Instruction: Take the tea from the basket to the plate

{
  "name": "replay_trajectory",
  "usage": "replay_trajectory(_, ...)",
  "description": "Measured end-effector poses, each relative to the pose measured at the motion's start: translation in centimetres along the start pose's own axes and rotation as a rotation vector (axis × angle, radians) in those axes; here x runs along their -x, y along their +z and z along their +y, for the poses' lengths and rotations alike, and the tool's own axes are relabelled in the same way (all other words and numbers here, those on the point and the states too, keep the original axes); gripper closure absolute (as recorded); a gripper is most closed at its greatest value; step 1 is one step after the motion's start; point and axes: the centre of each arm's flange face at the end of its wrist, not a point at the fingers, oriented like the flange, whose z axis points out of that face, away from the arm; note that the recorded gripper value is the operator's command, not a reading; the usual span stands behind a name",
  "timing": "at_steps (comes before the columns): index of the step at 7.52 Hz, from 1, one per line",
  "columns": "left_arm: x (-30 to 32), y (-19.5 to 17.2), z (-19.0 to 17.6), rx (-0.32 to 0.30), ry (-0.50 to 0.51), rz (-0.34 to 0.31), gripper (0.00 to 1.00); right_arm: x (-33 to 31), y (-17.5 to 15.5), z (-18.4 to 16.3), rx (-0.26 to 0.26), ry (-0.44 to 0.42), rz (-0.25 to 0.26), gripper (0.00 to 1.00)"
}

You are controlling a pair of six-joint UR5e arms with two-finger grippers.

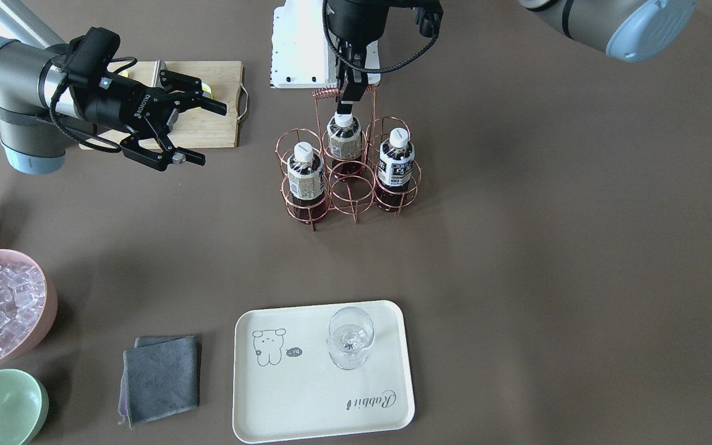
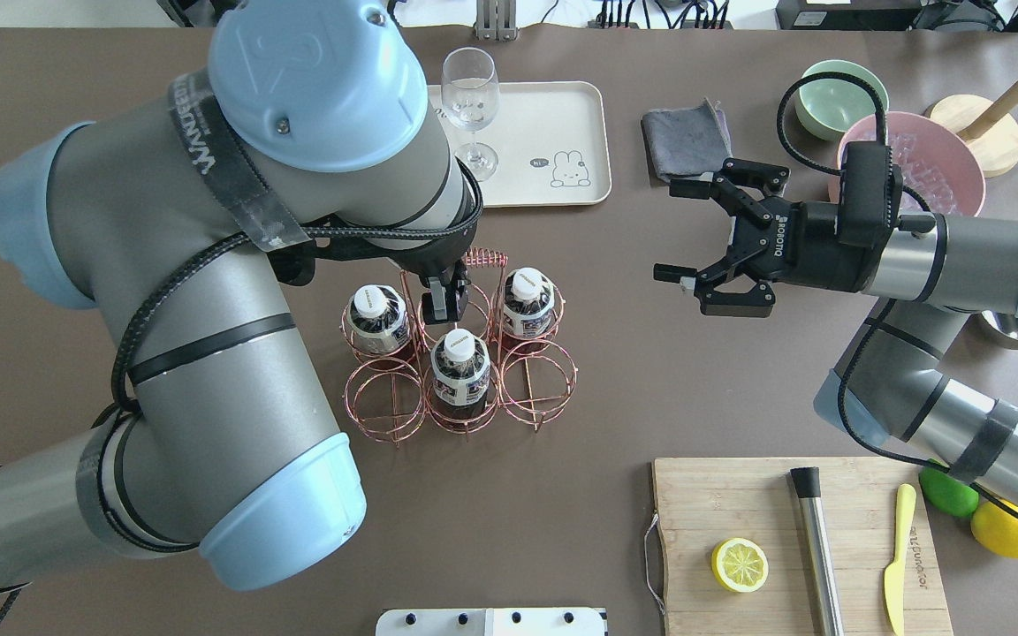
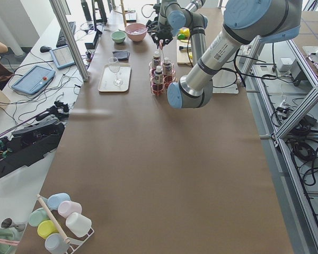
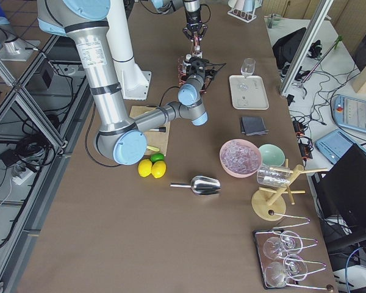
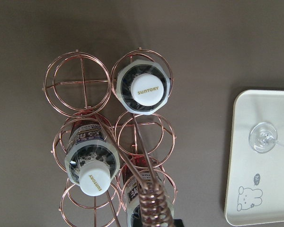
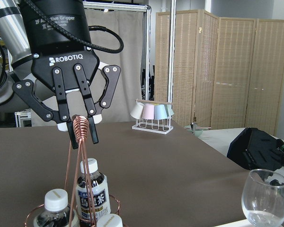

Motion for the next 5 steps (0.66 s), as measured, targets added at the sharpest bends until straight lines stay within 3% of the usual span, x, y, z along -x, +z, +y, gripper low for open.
replay_trajectory(5,0.4,-0.3,-0.9,-0.008,-0.003,-0.004,1.0,2.1,4.1,-0.1,-0.013,0.061,-0.036,0.01)
